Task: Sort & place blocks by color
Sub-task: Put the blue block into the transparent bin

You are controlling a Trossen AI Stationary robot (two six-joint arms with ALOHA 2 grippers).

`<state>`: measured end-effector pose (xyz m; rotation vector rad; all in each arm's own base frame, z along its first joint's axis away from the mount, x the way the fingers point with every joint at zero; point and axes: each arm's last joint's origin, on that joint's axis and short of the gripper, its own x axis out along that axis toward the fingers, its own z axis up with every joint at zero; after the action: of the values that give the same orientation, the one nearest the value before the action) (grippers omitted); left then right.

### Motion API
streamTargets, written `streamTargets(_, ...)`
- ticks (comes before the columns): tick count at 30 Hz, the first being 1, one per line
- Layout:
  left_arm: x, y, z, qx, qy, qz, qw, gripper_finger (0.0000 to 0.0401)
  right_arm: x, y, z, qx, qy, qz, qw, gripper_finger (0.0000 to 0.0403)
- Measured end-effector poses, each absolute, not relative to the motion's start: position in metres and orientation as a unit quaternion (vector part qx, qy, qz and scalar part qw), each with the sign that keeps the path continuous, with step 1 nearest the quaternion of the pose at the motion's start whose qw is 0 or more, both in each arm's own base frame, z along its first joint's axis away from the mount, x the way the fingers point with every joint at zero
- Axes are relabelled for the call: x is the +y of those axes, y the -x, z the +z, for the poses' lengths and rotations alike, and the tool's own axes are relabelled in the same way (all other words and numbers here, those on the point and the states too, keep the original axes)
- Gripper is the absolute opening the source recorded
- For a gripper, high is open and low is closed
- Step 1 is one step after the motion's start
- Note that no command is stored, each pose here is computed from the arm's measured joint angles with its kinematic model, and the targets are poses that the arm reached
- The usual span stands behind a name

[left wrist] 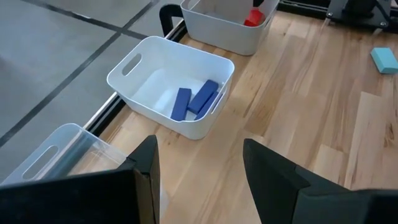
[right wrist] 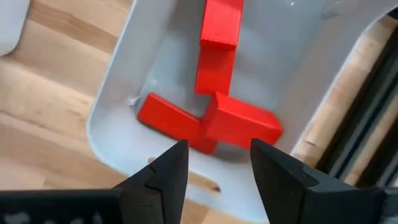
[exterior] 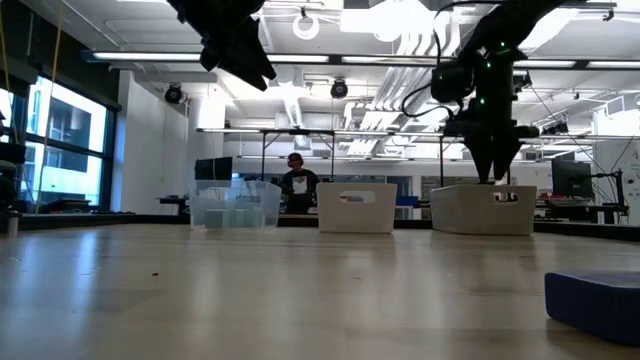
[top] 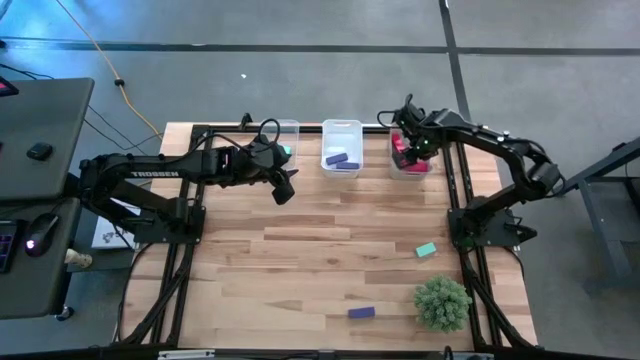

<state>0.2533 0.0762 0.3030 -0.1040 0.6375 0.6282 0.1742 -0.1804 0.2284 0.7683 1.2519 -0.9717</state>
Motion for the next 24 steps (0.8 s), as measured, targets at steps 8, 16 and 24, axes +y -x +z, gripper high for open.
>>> streamTargets(8, 0.076, -0.253, 0.303, 0.313, 0.037, 0.299, 0.901, 0.0145, -0.175, -0.172, 0.248, 0.576, -0.363, -0.394, 0.618, 0.0163)
streamTargets(16, 0.076, -0.253, 0.303, 0.318, 0.022, 0.294, 0.901, 0.0145, -0.152, -0.183, 0.249, 0.603, -0.388, -0.336, 0.61, 0.0163)
streamTargets(24, 0.076, -0.253, 0.303, 0.319, 0.022, 0.293, 0.901, 0.0145, -0.111, -0.206, 0.249, 0.642, -0.358, -0.298, 0.609, 0.0163)
